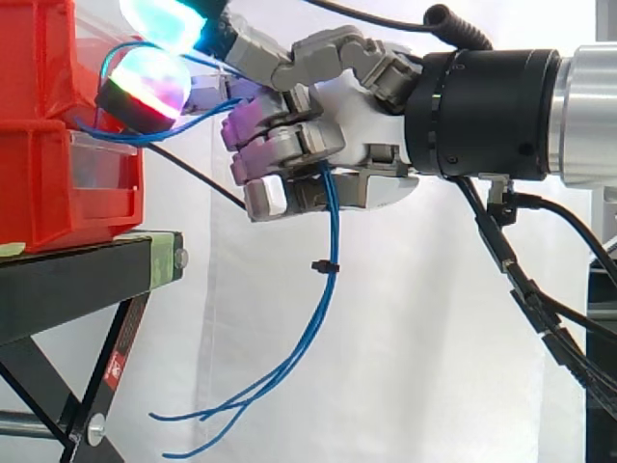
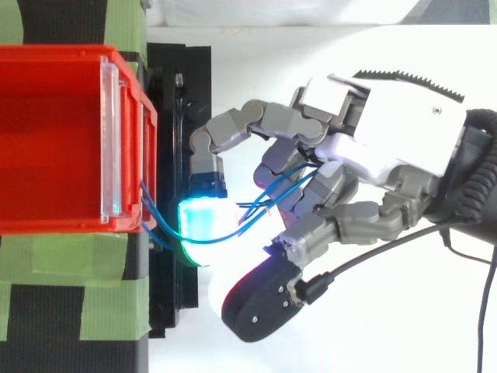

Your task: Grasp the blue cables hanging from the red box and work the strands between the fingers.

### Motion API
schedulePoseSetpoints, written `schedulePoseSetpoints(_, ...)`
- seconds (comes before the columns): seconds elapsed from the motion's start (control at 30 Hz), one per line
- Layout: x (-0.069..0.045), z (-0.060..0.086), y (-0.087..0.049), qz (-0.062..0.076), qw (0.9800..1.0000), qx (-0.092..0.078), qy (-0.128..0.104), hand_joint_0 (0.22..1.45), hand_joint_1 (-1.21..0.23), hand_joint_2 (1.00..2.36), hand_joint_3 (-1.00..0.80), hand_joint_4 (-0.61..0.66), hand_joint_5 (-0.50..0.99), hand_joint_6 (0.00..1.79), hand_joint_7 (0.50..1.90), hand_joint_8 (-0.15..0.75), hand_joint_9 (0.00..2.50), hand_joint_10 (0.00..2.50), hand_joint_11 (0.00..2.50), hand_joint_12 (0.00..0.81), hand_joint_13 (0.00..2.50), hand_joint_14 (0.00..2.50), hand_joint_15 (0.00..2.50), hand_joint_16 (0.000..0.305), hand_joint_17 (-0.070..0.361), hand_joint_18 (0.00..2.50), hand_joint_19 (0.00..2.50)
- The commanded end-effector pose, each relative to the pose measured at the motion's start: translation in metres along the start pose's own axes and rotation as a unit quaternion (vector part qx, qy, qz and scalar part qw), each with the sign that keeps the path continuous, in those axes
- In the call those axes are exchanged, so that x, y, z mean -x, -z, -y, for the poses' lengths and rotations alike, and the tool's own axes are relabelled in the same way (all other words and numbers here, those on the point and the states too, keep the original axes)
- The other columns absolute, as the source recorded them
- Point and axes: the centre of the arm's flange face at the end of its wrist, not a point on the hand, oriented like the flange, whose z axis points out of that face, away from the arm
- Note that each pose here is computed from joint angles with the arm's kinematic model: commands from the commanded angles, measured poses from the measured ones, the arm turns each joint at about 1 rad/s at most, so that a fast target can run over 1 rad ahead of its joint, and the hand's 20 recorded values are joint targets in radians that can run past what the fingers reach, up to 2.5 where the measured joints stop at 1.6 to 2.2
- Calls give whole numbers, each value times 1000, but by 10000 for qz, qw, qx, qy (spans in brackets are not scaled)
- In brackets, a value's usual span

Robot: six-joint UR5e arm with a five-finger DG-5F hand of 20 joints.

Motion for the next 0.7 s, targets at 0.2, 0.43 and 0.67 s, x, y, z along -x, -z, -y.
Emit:
schedulePoseSetpoints(0.2,1,0,1,34,9991,-31,430,693,-622,1000,-1000,241,261,534,1268,499,1881,2500,2500,704,2081,2500,1737,286,215,2500,727)
schedulePoseSetpoints(0.43,4,2,1,205,9988,-76,442,756,-618,1000,-1000,211,314,529,1285,499,1881,2500,2500,704,2081,2500,1737,286,215,2500,727)
schedulePoseSetpoints(0.67,6,2,1,282,9986,-81,441,889,-661,1014,-633,158,434,336,1382,499,1881,2500,2500,704,2081,2500,1737,286,215,2500,727)
